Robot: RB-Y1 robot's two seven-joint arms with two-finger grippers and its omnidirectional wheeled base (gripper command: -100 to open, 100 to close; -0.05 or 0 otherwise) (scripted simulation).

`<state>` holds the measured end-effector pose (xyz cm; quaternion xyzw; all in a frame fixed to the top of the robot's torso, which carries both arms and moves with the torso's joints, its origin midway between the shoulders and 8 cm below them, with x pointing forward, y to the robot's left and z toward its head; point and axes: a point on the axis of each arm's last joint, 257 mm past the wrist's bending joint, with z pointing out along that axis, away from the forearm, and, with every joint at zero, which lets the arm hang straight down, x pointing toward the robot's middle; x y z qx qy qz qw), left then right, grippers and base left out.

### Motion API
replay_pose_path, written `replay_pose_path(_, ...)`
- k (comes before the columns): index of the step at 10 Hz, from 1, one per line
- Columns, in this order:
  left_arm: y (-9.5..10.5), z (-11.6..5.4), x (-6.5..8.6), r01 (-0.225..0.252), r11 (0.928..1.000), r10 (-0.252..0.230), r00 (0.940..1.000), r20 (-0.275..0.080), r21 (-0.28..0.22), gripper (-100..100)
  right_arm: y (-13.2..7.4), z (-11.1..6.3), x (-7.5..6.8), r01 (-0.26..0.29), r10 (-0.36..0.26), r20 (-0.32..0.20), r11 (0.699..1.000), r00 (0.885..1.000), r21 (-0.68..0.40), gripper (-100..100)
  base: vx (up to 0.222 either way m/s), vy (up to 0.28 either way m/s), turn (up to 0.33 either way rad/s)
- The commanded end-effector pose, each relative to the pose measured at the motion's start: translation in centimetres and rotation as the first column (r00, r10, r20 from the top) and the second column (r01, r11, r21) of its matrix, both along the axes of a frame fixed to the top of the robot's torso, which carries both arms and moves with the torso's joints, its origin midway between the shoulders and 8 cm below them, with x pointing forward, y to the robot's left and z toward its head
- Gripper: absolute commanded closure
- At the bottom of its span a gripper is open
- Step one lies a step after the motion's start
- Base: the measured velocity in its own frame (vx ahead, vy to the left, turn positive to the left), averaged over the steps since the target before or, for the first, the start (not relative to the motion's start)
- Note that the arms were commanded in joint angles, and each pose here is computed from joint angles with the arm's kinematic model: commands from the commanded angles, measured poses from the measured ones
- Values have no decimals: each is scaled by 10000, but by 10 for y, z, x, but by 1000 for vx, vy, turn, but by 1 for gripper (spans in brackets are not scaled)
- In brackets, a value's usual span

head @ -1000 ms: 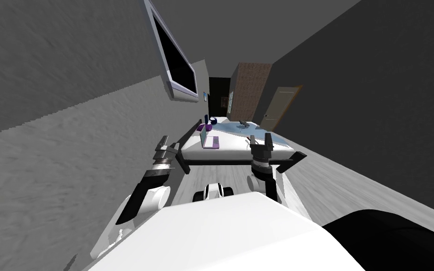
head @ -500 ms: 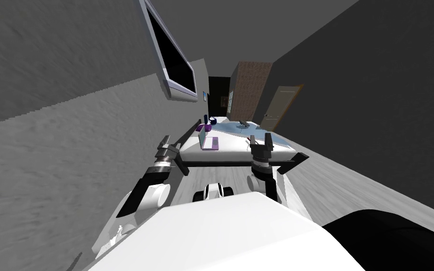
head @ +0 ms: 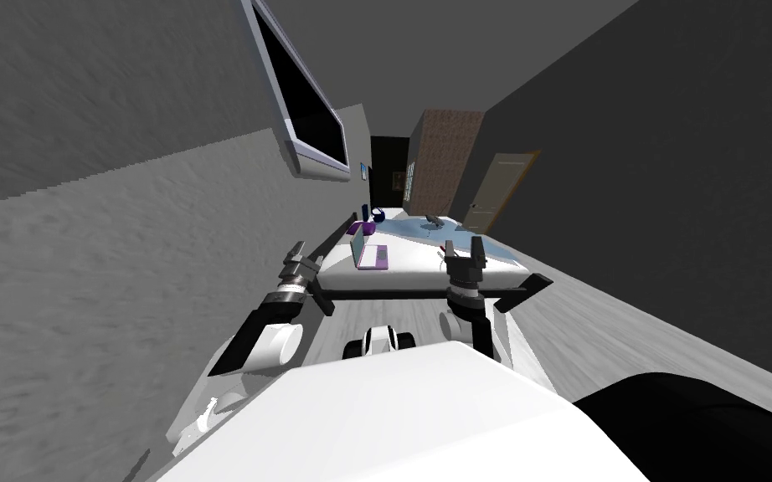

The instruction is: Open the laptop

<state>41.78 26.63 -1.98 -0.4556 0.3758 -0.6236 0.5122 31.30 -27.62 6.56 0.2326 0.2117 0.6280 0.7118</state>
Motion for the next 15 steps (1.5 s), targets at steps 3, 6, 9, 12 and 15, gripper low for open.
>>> replay_pose_path(3,1,-14,10,51,9985,-95,9968,-800,-544,-100,0,0,0,0,0,0,10000,10000,0,0,47,-19,-4)
replay_pose_path(6,1,-24,17,65,9949,-202,9905,-1357,-1002,-100,0,0,0,0,0,0,10000,10000,0,0,72,-25,-6)
replay_pose_path(9,1,-33,21,38,9922,-260,9839,-1770,-1244,-100,0,0,0,0,0,0,10000,10000,0,0,50,-21,-3)
replay_pose_path(12,0,-45,26,-2,9849,-413,9710,-2355,-1734,-100,0,0,0,0,0,0,10000,10000,0,0,54,-16,-5)
replay_pose_path(15,-1,-54,29,-50,9802,-502,9607,-2729,-1979,-100,0,0,0,0,0,0,10000,10000,0,0,46,-15,-4)
